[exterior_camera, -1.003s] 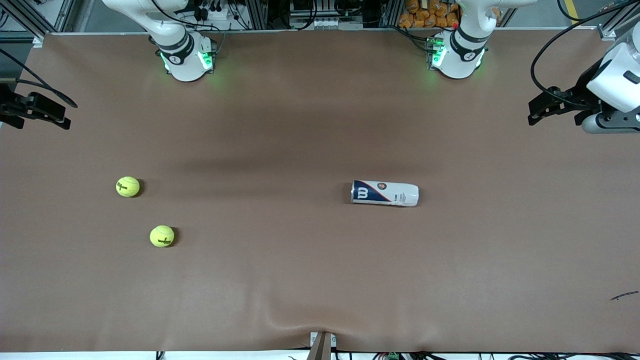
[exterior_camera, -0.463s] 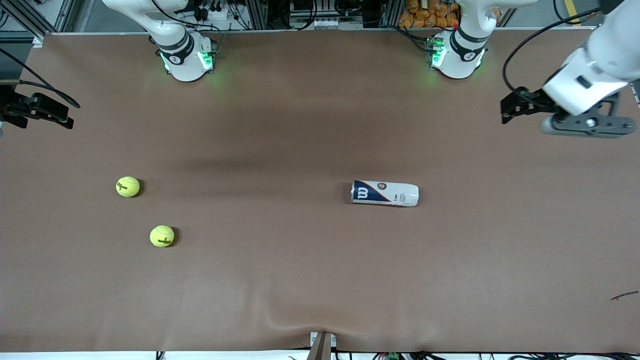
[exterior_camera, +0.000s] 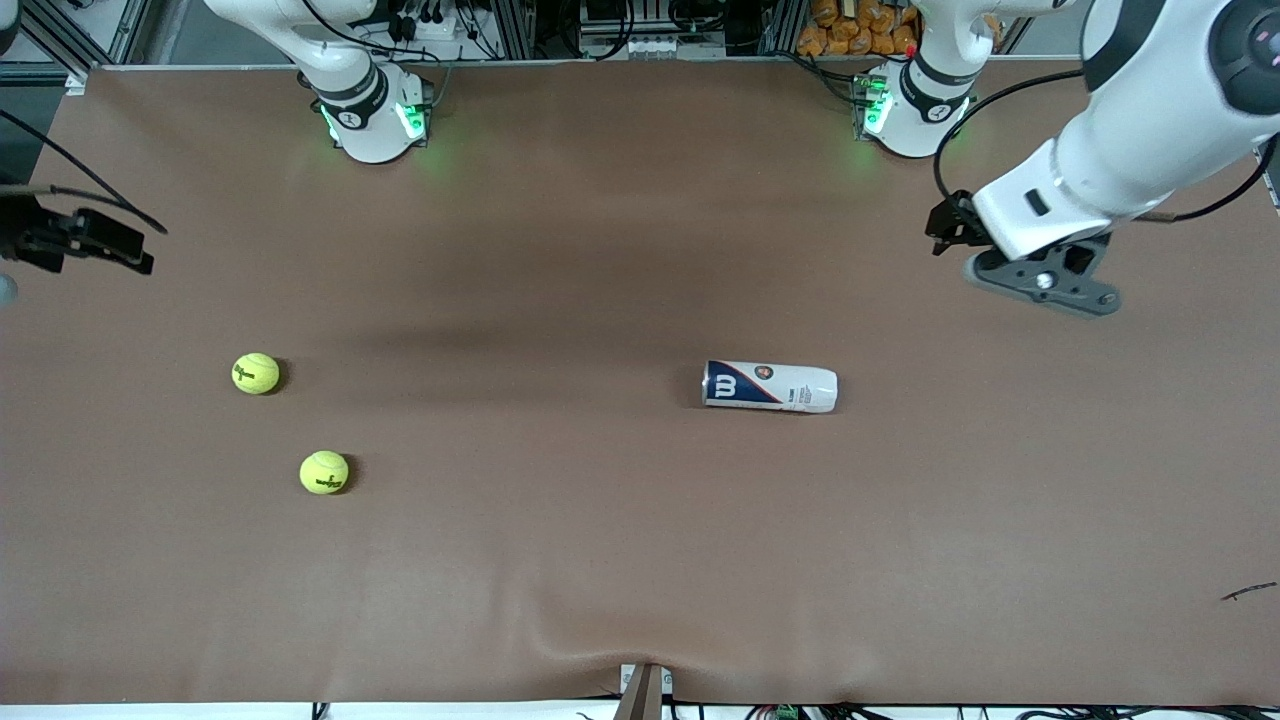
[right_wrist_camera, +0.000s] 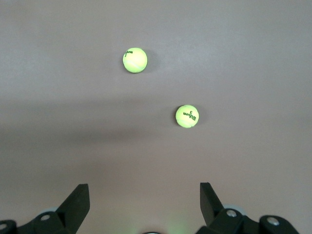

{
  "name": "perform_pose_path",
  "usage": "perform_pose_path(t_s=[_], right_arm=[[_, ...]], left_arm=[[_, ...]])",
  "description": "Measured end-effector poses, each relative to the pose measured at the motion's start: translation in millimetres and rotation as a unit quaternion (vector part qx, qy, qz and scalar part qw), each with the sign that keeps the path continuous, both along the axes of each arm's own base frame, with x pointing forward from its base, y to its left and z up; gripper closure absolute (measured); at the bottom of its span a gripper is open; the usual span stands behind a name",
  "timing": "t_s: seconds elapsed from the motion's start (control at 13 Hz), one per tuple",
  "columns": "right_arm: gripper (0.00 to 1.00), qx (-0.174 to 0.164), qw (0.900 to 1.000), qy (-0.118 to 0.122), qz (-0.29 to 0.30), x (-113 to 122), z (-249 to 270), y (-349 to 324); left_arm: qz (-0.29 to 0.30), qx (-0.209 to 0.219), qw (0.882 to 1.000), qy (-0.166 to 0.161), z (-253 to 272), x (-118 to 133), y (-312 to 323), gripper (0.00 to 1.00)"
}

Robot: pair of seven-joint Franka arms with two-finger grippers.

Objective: Insert tennis ball vertically with right arm
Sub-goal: 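Move the left gripper over the lying tennis ball can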

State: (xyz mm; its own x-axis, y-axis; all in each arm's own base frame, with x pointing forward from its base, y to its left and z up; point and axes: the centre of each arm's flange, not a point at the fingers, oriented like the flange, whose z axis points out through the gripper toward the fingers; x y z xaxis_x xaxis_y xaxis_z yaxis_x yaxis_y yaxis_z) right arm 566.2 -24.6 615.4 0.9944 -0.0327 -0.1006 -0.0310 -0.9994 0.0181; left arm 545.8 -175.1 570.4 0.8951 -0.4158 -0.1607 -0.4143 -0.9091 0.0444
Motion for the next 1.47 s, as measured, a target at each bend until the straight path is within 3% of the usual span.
perform_pose_path(t_s=[0.31,0.46,0.62,0.93,1.23,1.47], right_arm=[[0.0,-0.001,0.999,0.044,-0.023,19.3,-66.5,-25.8],[0.0,0.0,0.998,0.056,-0.038,21.5,-98.8,-44.2],[0.0,0.0,0.997,0.059,-0.048,19.5,-105.9,-56.0],[0.0,0.001,0.996,0.064,-0.056,16.5,-110.2,-65.5],[0.0,0.003,0.995,0.079,-0.06,11.2,-129.9,-70.1],[0.0,0.004,0.996,0.074,-0.059,9.2,-126.1,-68.6]], left_arm=[[-0.118,-0.017,0.993,0.013,-24.2,-1.4,-43.9,0.0],[-0.183,-0.027,0.983,0.015,-36.1,-4.6,-70.2,0.0],[-0.26,-0.044,0.964,0.022,-58.7,3.1,-81.7,0.0],[-0.399,-0.084,0.913,0.035,-126.3,33.5,-86.5,0.0],[-0.449,-0.099,0.887,0.037,-158.0,40.4,-99.5,0.0],[-0.489,-0.109,0.865,0.026,-179.4,45.6,-111.1,0.0]])
